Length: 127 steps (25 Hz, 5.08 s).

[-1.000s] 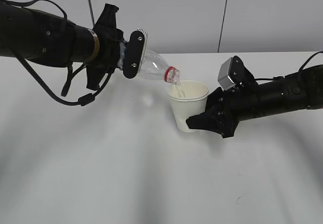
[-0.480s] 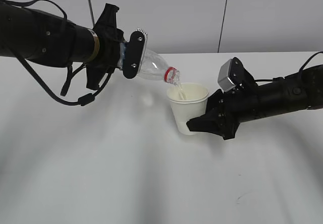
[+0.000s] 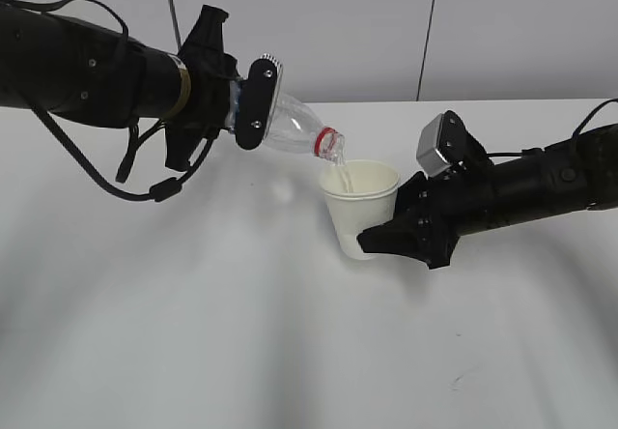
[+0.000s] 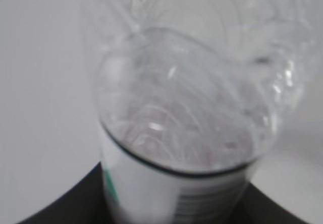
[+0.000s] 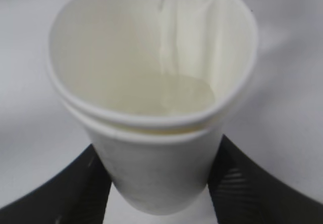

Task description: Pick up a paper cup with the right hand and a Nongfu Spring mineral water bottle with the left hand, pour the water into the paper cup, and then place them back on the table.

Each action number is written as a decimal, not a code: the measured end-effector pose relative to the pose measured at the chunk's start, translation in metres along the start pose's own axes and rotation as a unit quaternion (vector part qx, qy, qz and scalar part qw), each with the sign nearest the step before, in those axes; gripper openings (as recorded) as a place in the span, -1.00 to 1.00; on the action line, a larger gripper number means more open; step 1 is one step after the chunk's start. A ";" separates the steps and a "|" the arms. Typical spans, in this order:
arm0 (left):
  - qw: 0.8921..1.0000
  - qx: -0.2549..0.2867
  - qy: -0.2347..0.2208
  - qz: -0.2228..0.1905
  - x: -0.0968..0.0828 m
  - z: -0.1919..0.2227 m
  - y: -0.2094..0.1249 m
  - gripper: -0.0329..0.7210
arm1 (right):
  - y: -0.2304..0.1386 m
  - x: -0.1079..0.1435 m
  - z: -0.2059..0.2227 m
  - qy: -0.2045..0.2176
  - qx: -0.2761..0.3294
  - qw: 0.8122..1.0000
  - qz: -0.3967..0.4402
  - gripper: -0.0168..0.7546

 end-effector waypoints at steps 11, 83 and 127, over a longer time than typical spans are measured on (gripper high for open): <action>1.000 0.000 0.000 0.002 0.000 0.000 0.000 -0.11 | -0.001 0.001 0.000 0.004 0.005 1.000 -0.003 0.10; 1.000 -0.009 0.008 -0.024 0.003 -0.003 0.019 -0.12 | -0.002 0.001 0.000 0.004 0.006 1.000 -0.004 0.10; 0.722 -0.254 -0.025 -0.643 -0.038 -0.004 0.039 -0.12 | -0.005 -0.068 0.010 -0.207 -0.138 0.968 0.033 0.10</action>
Point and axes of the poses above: a point on each arm's last joint axis where the gripper is mounted, z pointing out along that axis toward the gripper, x along the wrist's bending axis when the last joint is at zero, y = z × x, the point moved 6 cm from there along z, pointing out along that axis toward the gripper, and after that the axes turned 2 degrees about z, right-handed, at the moved point
